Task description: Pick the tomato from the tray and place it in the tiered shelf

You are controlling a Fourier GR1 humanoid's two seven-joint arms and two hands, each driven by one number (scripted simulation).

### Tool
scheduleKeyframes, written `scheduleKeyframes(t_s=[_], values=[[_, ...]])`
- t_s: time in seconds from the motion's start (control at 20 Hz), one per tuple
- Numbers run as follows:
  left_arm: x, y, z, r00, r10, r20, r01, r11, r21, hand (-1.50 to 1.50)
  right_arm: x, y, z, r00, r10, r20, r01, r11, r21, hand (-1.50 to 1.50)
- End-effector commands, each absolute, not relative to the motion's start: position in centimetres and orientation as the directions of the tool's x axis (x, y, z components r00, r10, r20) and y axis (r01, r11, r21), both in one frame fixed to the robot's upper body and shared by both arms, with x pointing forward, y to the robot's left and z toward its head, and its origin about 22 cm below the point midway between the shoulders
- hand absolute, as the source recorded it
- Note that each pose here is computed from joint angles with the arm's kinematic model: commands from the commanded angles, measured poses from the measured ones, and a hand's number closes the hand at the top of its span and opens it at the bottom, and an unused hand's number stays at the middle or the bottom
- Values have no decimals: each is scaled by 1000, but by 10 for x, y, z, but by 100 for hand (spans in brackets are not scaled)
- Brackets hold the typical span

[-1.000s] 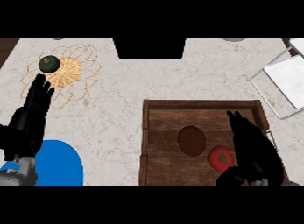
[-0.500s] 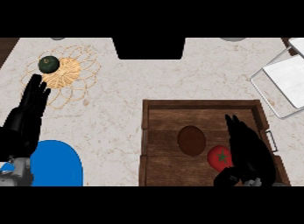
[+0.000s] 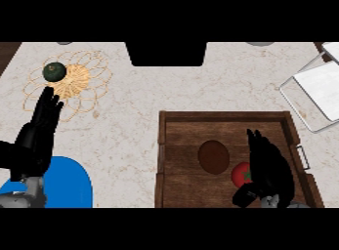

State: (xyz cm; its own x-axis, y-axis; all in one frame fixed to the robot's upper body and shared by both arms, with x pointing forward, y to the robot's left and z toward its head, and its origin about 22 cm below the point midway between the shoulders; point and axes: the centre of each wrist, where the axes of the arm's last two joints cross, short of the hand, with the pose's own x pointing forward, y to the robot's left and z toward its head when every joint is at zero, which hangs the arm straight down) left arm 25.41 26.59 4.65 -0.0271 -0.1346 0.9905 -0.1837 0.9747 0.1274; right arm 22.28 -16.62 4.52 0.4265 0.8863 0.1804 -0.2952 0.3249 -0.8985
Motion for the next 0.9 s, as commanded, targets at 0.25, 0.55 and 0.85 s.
scheduleKeyframes(t_s=[0.25, 0.55, 0.85], values=[[249, 271, 48, -24, -141, 990, -180, 974, 135, 0, 213, -168, 16, 490, 862, 127, -374, 339, -863, 150], [249, 272, 64, -19, -131, 991, -179, 976, 125, 0, 229, -161, 10, 406, 911, 68, -368, 231, -901, 150], [252, 273, 55, -22, -135, 991, -178, 975, 129, 0, 207, -270, 13, 62, 996, 57, -412, 78, -908, 150]])
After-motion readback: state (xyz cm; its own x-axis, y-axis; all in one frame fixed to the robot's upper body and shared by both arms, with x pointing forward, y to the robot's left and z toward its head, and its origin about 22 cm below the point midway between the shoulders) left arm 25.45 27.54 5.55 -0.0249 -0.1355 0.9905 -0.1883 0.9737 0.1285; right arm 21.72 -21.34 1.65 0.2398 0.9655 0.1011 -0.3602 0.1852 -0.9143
